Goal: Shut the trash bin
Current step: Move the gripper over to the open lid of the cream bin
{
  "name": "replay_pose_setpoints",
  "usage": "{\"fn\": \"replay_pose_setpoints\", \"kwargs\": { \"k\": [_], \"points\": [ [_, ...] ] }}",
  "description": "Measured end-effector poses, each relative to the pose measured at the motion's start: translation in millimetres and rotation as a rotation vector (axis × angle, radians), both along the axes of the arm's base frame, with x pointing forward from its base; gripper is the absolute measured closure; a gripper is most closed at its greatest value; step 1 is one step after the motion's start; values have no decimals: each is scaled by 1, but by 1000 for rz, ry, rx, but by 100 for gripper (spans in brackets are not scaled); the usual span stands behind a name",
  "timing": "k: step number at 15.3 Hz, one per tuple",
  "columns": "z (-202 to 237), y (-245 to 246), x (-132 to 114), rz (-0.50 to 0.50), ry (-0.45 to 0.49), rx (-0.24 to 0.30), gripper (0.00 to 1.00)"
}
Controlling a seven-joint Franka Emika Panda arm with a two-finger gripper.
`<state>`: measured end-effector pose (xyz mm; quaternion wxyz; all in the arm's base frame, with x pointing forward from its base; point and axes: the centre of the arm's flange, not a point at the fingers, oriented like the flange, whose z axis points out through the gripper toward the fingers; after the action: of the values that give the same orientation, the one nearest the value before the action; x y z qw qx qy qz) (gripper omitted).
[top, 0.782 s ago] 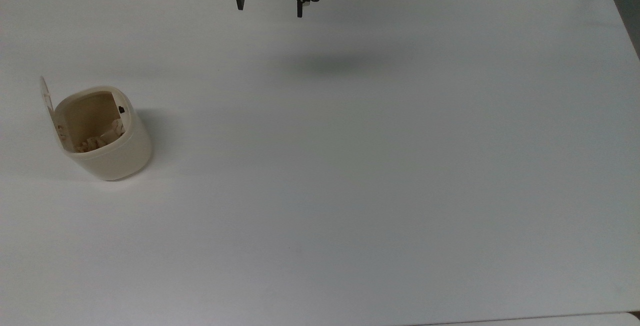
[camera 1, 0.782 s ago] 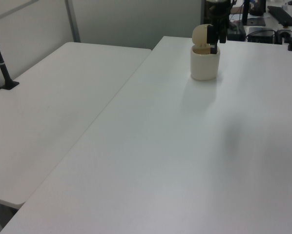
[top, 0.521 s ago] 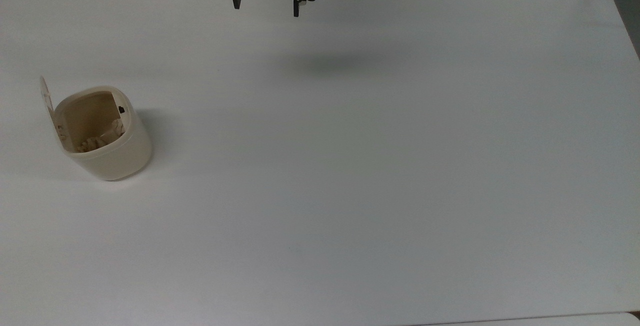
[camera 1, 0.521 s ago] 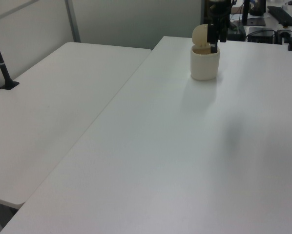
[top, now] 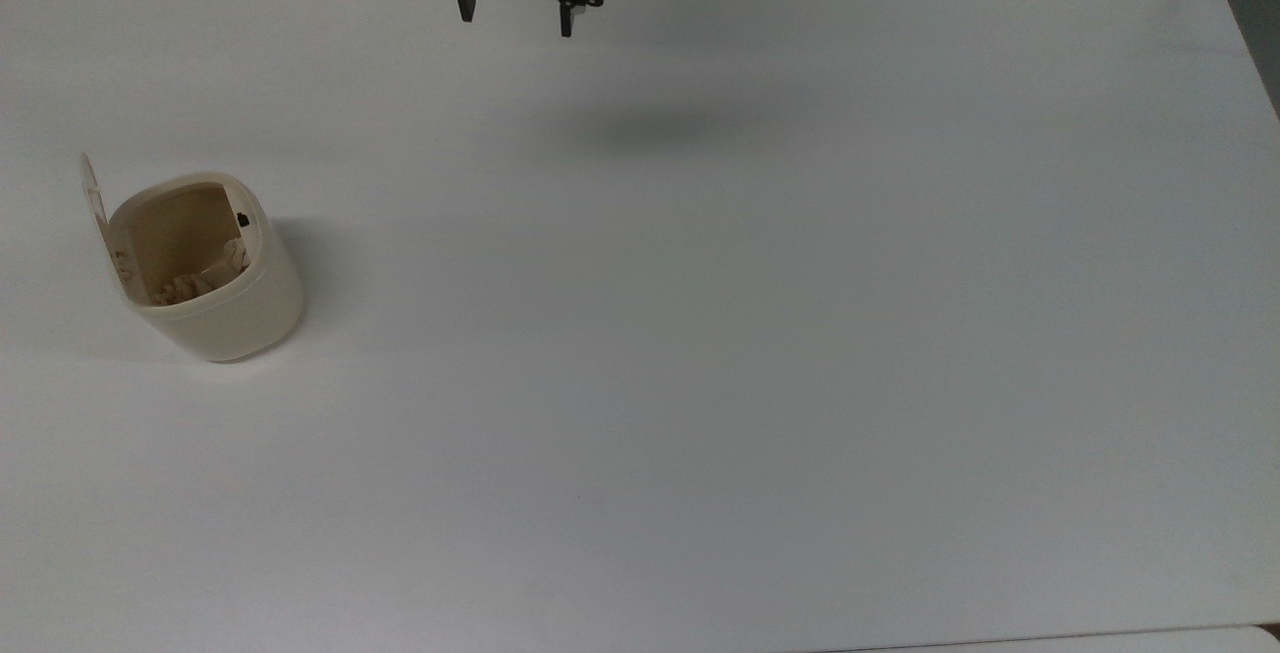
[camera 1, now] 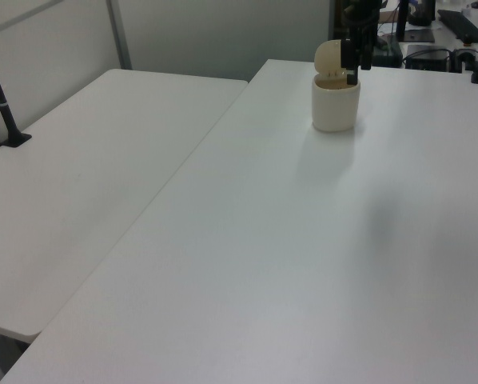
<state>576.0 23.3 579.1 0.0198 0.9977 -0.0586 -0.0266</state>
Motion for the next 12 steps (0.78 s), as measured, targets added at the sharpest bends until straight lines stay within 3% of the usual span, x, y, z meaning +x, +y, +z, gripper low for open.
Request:
{"fn": "replay_pose_setpoints", "kwargs": {
  "k": [4, 7, 12],
  "points": [
    [-7, -21, 11, -42, -31, 0, 65],
    [-17, -74, 33, -207, -138, -10, 96],
    [-4, -175, 43, -491, -280, -46, 96]
  ]
}}
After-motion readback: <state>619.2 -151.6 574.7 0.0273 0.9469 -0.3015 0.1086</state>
